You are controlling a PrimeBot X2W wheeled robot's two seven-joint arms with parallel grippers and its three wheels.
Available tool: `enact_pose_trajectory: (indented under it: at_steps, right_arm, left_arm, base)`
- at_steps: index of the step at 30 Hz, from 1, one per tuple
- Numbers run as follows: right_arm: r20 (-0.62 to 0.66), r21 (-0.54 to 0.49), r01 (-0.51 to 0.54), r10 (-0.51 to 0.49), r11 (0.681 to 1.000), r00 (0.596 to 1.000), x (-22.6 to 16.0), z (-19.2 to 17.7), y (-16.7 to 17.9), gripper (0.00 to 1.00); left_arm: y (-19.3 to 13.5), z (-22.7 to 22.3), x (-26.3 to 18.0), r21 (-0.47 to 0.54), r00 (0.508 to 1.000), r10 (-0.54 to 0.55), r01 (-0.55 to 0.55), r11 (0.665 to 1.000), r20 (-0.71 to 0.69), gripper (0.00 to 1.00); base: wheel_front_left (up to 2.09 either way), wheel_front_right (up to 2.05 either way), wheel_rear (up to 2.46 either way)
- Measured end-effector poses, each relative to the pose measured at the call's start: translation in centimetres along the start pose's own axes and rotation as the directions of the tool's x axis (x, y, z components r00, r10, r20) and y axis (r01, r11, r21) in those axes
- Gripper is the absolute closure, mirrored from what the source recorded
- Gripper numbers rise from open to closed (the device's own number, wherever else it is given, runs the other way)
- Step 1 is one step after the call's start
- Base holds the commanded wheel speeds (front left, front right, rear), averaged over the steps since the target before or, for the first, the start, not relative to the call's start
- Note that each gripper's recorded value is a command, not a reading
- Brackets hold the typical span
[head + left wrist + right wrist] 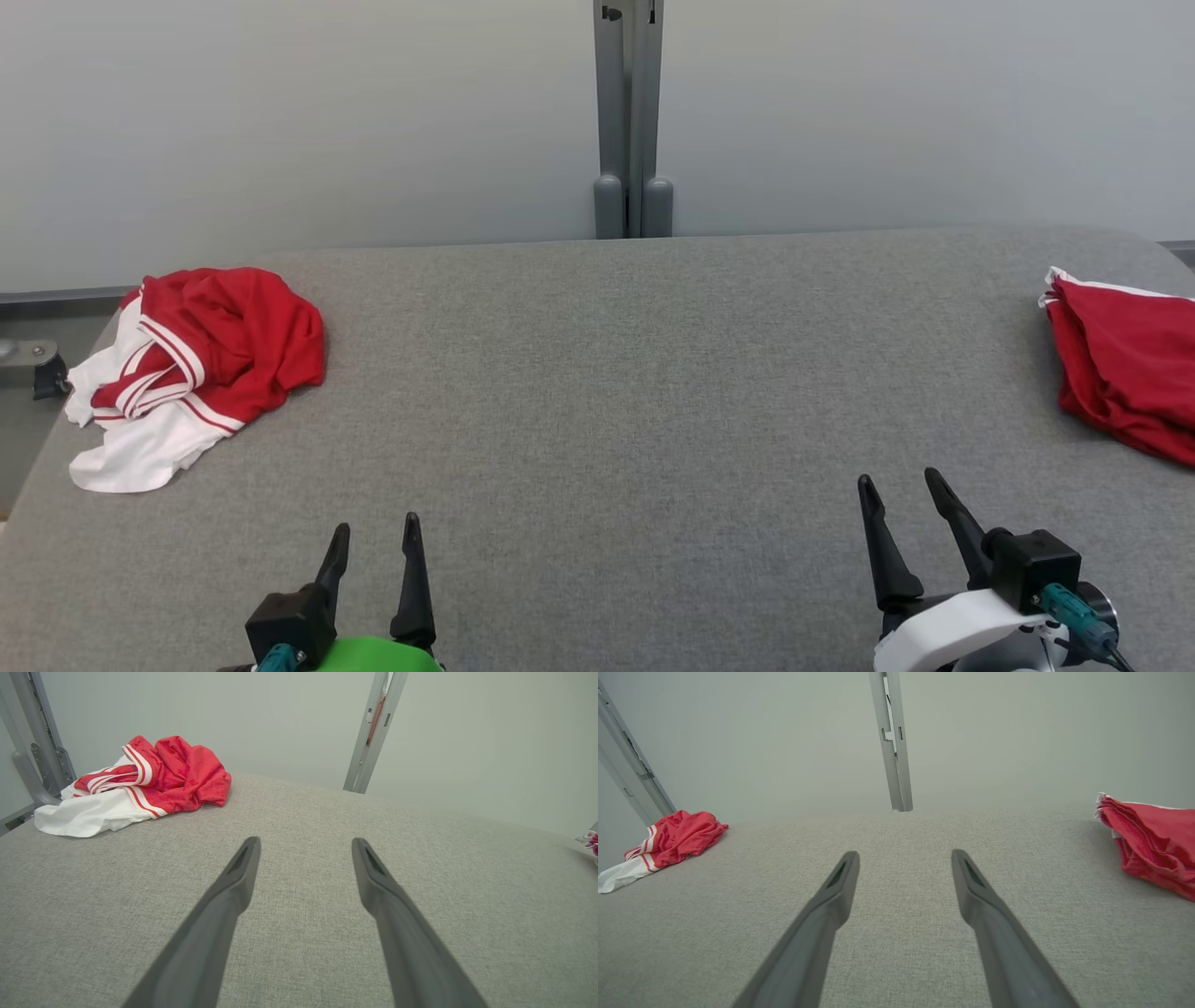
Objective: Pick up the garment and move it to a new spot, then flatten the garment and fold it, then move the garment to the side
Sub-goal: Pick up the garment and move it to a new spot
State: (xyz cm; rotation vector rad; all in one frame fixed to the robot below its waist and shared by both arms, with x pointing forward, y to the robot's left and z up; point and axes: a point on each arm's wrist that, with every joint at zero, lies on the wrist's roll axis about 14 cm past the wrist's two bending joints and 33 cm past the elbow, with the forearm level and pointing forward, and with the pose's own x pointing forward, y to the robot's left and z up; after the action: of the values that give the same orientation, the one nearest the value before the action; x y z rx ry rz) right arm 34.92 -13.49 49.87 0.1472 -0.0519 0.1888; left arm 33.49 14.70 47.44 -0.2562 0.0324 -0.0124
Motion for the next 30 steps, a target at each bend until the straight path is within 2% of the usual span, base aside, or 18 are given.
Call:
enact_pose_trajectory:
  at_steps: [8,12,18,22,27,30]
  right_arm:
    - [0.005,0.007,-0.053,0.053,0.999,0.999,1.1,0.2,1.6,0.00]
    - [0.002,0.019,-0.124,0.124,0.992,0.992,2.2,0.0,3.8,0.00]
    - [-0.015,0.043,-0.254,0.255,0.966,0.967,3.7,-0.6,8.2,0.00]
    - [-0.028,0.061,-0.357,0.359,0.932,0.933,4.4,-1.1,11.9,0.00]
    - [-0.026,0.077,-0.504,0.507,0.860,0.862,4.9,-1.2,17.4,0.00]
    - [-0.037,0.088,-0.550,0.554,0.831,0.832,4.9,-1.6,19.3,0.00]
  left_arm:
    - [1.5,0.2,-0.7,-0.002,0.999,0.047,-0.047,0.999,0.009,0.00]
    - [3.4,0.8,-1.6,0.007,0.994,0.106,-0.107,0.994,0.031,0.00]
    - [7.0,1.7,-3.7,0.006,0.974,0.219,-0.220,0.976,0.066,0.00]
    - [9.7,2.3,-5.7,-0.002,0.946,0.310,-0.311,0.950,0.090,0.00]
    - [12.9,3.2,-8.5,-0.022,0.895,0.428,-0.429,0.903,0.127,0.00]
    - [14.0,3.3,-9.8,-0.028,0.871,0.473,-0.474,0.880,0.129,0.00]
  base:
    - [0.00,0.00,0.00]
    - [0.00,0.00,0.00]
    - [0.00,0.00,0.00]
    - [0.00,0.00,0.00]
    - [0.00,0.00,0.00]
    - [0.00,0.00,0.00]
